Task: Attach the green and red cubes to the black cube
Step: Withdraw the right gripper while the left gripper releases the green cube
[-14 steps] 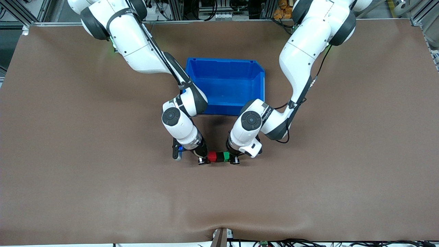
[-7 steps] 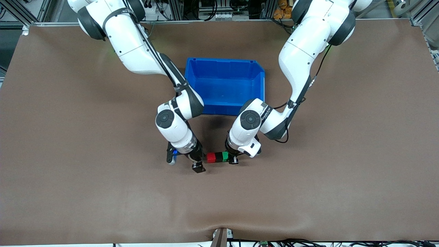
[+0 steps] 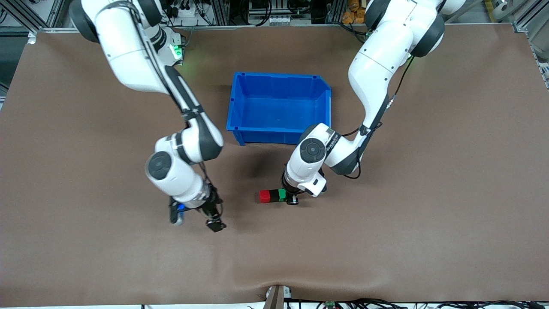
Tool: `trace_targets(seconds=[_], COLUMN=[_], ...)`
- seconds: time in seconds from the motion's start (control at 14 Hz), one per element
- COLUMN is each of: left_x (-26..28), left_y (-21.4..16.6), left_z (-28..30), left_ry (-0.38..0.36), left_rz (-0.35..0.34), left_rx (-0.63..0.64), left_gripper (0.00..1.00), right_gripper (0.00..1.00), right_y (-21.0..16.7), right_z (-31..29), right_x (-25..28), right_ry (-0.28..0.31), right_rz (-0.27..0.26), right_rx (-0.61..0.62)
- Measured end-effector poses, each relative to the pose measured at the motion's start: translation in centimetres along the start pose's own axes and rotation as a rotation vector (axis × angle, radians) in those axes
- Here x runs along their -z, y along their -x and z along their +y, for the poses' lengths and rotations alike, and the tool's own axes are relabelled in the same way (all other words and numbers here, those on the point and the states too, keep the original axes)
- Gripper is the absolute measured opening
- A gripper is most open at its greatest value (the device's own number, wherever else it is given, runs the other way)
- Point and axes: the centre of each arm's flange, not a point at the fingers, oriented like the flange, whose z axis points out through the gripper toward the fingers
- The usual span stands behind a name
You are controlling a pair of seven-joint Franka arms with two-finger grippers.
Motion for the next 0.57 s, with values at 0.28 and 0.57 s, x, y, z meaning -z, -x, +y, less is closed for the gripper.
trace_targets(seconds=[0.28, 0.57], left_x=[0.0, 0.0], left_y=[0.2, 0.7], left_z=[-0.5, -1.6], left_ry=[-0.036, -0.081], left_rz=[0.027, 0.066], left_rx=[-0.005, -0.052], left_gripper=[0.4, 0.4], right_gripper=[1.0, 1.0], right_y=[-8.2, -15.1], right_z=[-0.5, 0.2], right_x=[5.5, 12.3], right_ry=[0.089, 0.162], right_rz=[-0.011, -0.06], right_rx=[0.159, 0.334])
